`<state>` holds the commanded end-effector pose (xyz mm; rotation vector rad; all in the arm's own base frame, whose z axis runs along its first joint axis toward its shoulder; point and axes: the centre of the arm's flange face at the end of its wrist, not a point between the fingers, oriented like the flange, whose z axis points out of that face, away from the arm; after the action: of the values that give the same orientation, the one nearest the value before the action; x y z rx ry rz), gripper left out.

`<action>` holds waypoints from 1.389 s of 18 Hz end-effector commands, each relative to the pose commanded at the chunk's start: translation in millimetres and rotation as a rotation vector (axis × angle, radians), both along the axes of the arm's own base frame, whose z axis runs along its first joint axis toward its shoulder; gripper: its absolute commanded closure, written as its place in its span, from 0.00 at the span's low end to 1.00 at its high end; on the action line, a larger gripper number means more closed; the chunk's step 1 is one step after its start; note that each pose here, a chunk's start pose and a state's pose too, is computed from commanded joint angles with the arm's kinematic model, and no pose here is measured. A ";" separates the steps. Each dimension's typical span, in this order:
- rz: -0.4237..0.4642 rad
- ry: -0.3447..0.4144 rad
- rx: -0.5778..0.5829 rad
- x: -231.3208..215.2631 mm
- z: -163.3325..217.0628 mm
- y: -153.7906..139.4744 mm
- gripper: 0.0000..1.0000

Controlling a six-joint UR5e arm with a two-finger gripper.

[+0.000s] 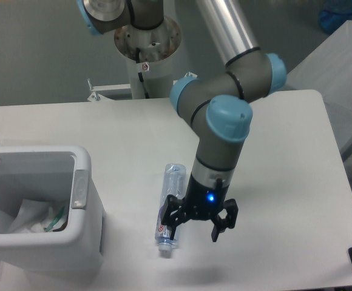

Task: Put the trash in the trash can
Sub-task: 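Move the gripper to the clear water bottle and lower it, then rotate the gripper and align it around the bottle's cap end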

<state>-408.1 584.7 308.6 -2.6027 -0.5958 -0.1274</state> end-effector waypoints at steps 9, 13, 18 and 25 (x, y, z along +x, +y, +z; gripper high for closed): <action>0.004 0.032 -0.159 37.6 -56.0 28.9 0.01; 0.001 0.016 -0.181 34.7 -79.1 33.1 0.02; -0.012 0.028 -0.222 28.0 -102.6 35.6 0.04; -0.012 0.031 -0.238 24.9 -113.0 40.1 0.11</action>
<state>-383.2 624.8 195.6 -2.8325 -0.6180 -0.0202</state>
